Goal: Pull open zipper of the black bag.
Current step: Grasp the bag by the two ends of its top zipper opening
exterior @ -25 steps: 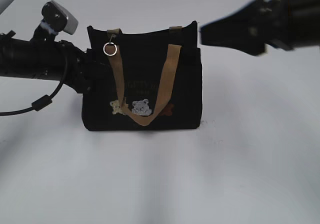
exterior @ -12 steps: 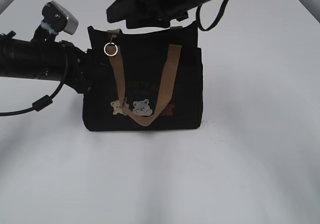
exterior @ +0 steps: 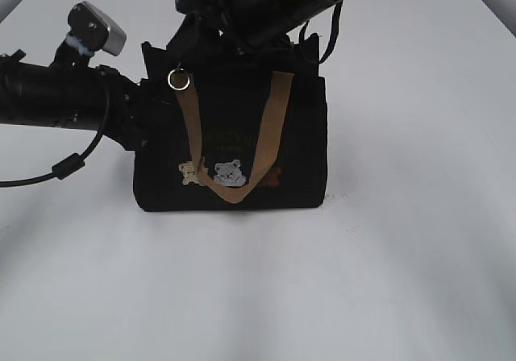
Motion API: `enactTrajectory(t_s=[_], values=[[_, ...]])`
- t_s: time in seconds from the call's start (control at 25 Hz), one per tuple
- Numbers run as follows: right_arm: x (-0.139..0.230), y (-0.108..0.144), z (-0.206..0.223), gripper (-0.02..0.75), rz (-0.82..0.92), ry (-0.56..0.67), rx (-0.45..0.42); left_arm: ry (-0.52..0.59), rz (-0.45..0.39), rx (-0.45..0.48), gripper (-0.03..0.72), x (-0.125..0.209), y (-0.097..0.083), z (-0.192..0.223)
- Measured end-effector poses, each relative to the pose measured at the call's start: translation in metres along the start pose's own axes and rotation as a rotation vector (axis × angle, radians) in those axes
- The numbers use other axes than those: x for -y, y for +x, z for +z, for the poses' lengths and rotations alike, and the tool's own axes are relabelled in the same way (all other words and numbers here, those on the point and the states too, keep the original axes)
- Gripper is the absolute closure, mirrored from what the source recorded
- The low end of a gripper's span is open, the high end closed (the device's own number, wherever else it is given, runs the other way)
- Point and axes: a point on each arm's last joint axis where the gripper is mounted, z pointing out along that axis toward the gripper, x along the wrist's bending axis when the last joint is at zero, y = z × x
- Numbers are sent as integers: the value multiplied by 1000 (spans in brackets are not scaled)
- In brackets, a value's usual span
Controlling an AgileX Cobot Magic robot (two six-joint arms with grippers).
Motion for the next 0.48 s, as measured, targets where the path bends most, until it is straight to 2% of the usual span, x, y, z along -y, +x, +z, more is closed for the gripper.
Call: enactTrajectory(t_s=[0.48], values=[[0, -6, 11, 356, 12, -30, 28, -5, 1, 6, 621, 0, 0, 0]])
